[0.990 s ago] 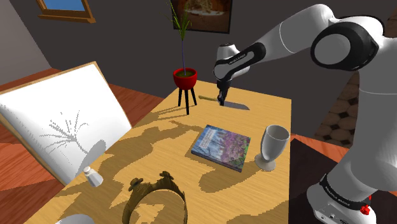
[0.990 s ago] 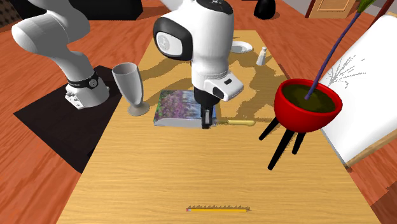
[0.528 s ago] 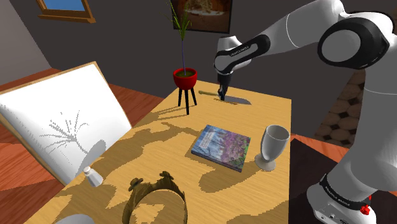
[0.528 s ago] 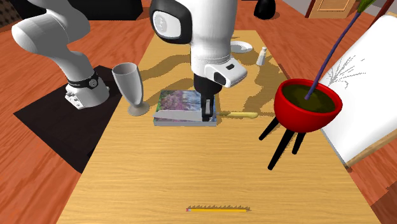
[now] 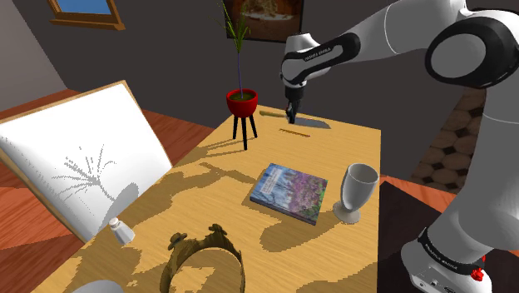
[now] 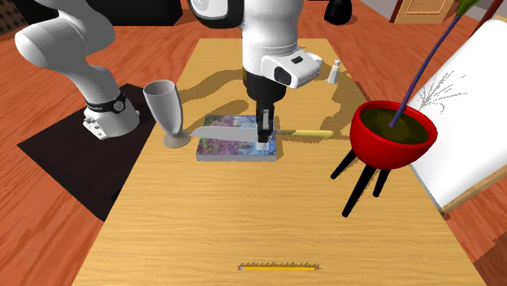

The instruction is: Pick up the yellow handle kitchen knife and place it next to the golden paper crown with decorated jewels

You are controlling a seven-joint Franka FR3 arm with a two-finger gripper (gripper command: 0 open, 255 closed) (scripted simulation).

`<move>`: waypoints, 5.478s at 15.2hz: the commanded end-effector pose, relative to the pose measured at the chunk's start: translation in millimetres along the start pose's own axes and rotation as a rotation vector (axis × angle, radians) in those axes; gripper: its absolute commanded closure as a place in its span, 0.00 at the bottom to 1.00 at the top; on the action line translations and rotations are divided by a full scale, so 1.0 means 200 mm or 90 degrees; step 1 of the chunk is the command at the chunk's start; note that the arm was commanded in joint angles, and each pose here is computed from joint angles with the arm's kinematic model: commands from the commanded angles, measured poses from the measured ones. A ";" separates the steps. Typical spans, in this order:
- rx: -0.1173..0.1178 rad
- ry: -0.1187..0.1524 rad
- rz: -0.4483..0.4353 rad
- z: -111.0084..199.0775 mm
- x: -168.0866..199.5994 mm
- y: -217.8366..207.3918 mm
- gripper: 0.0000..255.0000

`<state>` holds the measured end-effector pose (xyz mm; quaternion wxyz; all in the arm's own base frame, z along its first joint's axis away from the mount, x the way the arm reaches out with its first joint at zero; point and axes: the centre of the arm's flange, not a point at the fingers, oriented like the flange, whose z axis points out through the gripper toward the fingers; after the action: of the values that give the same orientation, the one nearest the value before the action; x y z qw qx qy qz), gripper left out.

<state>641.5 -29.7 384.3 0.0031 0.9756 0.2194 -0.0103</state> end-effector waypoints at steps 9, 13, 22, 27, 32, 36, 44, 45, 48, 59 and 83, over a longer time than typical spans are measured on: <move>0.000 0.000 0.000 -0.13 -0.13 -0.30 1.00; 0.000 0.000 0.000 -0.12 -0.23 -0.55 1.00; 0.000 0.000 0.000 -0.12 -0.47 -1.09 1.00; 0.000 0.000 0.000 -0.12 -0.59 -1.40 1.00; 0.000 0.000 0.000 -0.12 -0.72 -1.70 1.00; 0.000 0.000 0.000 -0.11 -0.83 -1.94 1.00; 0.000 0.000 0.000 -0.11 -1.04 -2.43 1.00; 0.000 0.000 0.000 -0.11 -1.06 -2.49 1.00; 0.000 0.000 0.000 -0.11 -1.14 -2.67 1.00; 0.000 0.000 0.000 -0.03 -1.34 -3.14 1.00; 0.000 0.000 0.000 0.61 -1.32 -3.14 1.00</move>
<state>130.2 422.6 272.4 0.0034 0.9756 0.2192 -0.0108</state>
